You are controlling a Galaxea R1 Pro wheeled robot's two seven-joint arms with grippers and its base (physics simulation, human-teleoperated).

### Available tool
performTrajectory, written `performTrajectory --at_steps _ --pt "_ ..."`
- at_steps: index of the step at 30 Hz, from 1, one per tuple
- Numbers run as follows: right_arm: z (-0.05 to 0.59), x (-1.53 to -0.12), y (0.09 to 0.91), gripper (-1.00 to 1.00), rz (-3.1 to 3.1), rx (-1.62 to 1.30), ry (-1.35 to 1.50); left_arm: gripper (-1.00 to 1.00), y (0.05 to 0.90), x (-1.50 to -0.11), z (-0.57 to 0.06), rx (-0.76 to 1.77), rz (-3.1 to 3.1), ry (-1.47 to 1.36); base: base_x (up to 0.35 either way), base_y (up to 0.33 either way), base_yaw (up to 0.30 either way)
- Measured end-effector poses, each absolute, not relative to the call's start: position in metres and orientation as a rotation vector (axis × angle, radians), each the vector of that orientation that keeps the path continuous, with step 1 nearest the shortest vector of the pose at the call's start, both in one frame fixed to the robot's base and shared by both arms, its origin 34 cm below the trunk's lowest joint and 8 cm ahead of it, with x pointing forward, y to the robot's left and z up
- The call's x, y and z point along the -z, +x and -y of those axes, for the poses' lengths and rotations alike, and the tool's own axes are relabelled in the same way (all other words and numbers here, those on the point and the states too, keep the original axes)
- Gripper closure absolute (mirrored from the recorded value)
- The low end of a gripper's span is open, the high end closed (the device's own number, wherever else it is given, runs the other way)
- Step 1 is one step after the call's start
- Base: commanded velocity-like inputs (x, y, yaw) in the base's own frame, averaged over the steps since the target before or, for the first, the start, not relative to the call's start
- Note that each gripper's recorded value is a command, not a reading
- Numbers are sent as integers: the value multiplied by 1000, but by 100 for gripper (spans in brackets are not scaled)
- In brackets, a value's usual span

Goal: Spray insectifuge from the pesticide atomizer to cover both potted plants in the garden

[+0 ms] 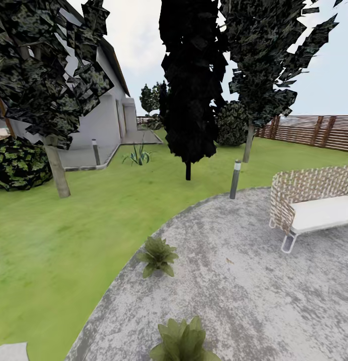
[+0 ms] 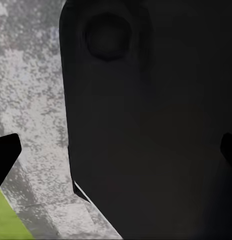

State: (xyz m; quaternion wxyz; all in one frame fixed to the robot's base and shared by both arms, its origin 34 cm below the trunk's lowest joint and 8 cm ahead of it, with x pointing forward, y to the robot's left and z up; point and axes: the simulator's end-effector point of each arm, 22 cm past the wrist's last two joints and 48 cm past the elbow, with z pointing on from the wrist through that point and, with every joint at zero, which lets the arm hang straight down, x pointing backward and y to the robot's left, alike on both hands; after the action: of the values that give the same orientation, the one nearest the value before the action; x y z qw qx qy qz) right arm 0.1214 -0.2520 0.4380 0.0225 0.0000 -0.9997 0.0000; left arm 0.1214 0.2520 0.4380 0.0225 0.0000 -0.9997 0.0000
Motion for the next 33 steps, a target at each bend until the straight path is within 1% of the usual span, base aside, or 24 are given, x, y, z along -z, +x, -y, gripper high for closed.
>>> performTrajectory --at_steps 3,6,14,17,20,33 --pt "263 -437 147 -100 3146 -26 -3 -100 147 -437 -264 20 3147 11 0 0 0" --pt "254 -438 172 -100 3197 -8 -2 -100 172 -438 -270 33 3197 8 0 0 0" --pt "219 -438 167 -100 3169 67 -12 -100 104 -439 -238 -30 3063 16 0 0 0" --pt "205 -439 164 -100 3153 95 -14 -100 101 -439 -240 -30 3052 14 0 0 0" --pt "205 -439 165 -100 3153 94 -15 -100 106 -439 -243 -29 3059 18 0 0 47" --pt "210 -439 187 -100 3205 81 -17 -100 142 -438 -258 7 3131 -8 0 0 242"
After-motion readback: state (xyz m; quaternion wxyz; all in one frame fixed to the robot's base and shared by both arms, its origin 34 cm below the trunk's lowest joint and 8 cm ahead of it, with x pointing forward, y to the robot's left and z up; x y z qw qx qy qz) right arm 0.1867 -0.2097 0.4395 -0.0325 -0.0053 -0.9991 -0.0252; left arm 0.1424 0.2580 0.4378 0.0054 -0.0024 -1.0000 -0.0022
